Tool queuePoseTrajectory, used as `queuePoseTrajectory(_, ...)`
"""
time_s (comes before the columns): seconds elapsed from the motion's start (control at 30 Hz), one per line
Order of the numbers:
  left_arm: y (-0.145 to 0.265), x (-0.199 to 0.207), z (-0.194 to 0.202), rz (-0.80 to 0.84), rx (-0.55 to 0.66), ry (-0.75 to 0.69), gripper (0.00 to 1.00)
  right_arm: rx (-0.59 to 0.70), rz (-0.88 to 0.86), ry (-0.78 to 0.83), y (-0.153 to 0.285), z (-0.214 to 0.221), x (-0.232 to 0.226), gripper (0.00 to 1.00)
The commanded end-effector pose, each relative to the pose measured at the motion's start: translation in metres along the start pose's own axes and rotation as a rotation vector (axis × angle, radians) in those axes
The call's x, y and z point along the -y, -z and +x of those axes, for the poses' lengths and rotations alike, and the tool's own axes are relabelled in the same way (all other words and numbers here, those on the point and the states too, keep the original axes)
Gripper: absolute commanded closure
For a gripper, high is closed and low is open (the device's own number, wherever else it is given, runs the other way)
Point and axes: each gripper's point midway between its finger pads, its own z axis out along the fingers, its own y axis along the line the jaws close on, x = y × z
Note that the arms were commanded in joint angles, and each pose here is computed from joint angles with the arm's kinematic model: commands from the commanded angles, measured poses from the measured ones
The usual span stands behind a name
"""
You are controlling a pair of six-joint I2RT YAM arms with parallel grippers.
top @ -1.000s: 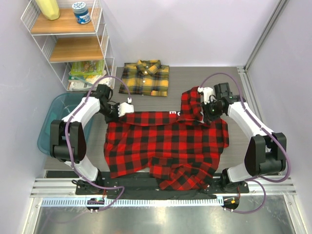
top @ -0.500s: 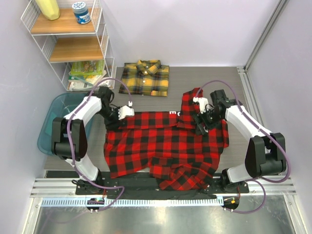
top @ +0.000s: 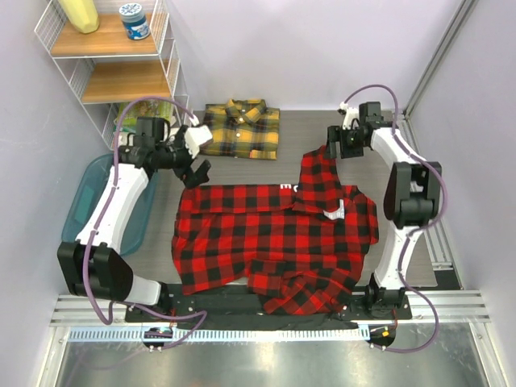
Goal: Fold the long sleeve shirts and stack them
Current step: Fold the shirt
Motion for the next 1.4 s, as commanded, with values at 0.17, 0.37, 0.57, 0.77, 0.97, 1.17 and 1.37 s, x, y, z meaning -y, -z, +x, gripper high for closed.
queuePoseTrajectory(0.17,0.046,-0.027,-0.07,-0.182,0.292,0.274,0.0,0.1,-0.079,-0.092,-0.053,-0.048,0.016,0.24)
queuePoseTrajectory(0.37,0.061,-0.022,-0.075,-0.243,0.342,0.297,0.0,0.172,-0.292,0.041,-0.008,-0.063,-0.041,0.9)
queuePoseTrajectory(0.57,0.064,0.004,-0.071,-0.139,0.306,0.275,0.0,0.001,-0.415,0.525,0.045,0.033,-0.148,0.99)
queuePoseTrajectory(0.77,0.042,0.035,-0.029,-0.034,0.224,0.261,0.0,-0.221,-0.391,0.996,0.071,0.182,-0.189,0.78)
queuePoseTrajectory(0.97,0.017,0.077,0.015,0.138,0.124,0.116,0.0,-0.209,-0.373,0.974,0.1,0.208,-0.193,0.28)
queuePoseTrajectory(1.17,-0.022,0.137,0.031,0.34,0.017,-0.118,0.15,-0.172,-0.401,0.806,0.103,0.191,-0.204,0.37)
queuePoseTrajectory(1.37,-0.054,0.186,0.048,0.408,0.055,-0.382,0.18,-0.133,-0.41,0.632,0.103,0.161,-0.19,0.4)
